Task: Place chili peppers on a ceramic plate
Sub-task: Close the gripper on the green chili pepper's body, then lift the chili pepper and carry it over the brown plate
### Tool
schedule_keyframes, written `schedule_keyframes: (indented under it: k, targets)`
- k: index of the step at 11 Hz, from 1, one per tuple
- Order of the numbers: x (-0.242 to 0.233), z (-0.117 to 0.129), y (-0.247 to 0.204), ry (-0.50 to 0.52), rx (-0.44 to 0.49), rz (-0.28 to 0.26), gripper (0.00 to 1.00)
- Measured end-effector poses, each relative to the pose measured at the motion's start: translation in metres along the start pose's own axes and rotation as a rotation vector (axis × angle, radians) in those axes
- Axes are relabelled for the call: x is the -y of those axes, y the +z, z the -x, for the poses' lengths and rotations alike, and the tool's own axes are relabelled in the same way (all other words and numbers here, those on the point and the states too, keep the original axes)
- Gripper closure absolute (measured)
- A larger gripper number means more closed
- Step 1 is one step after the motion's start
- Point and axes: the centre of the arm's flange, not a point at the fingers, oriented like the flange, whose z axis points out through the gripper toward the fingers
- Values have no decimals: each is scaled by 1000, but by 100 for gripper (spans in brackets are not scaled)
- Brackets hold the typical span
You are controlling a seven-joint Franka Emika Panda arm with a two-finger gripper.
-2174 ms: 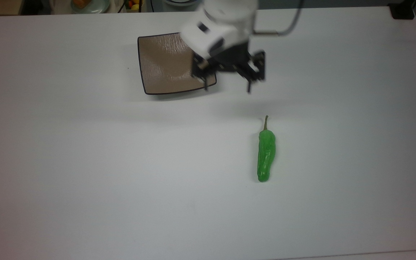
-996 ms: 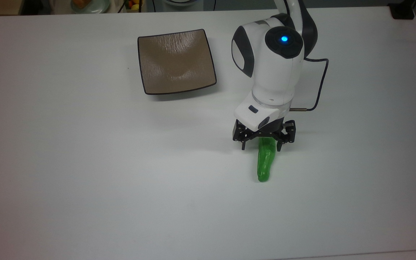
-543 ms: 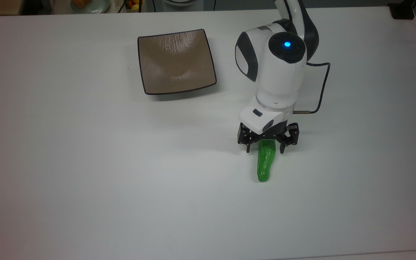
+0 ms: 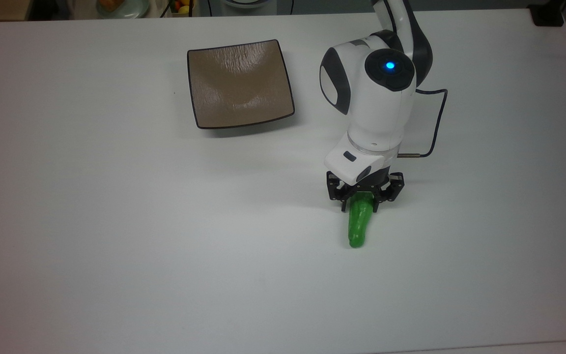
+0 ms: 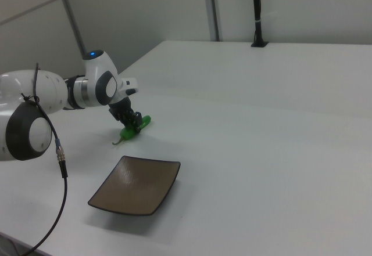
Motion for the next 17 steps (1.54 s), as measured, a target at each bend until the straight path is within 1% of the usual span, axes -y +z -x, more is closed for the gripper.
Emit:
schedule_keyframes:
  k: [1, 2, 3, 8, 10, 11, 13, 15, 17]
  targets:
    - [0, 0, 0, 0, 0, 0, 54]
    - [0, 0, 0, 0, 0, 0, 56]
    - [0, 0, 0, 0, 0, 0, 61]
    - [-1, -3, -3, 2, -7, -2, 61]
    - [-1, -9, -14, 5, -26, -9, 61]
    - [-3, -13, -27, 10, -43, -14, 61]
    - [-13, -19, -70, 27, -32, -5, 61]
    - [-31, -22, -130, 52, -16, 8, 61]
    - [-55, -16, -185, 81, -9, 10, 61]
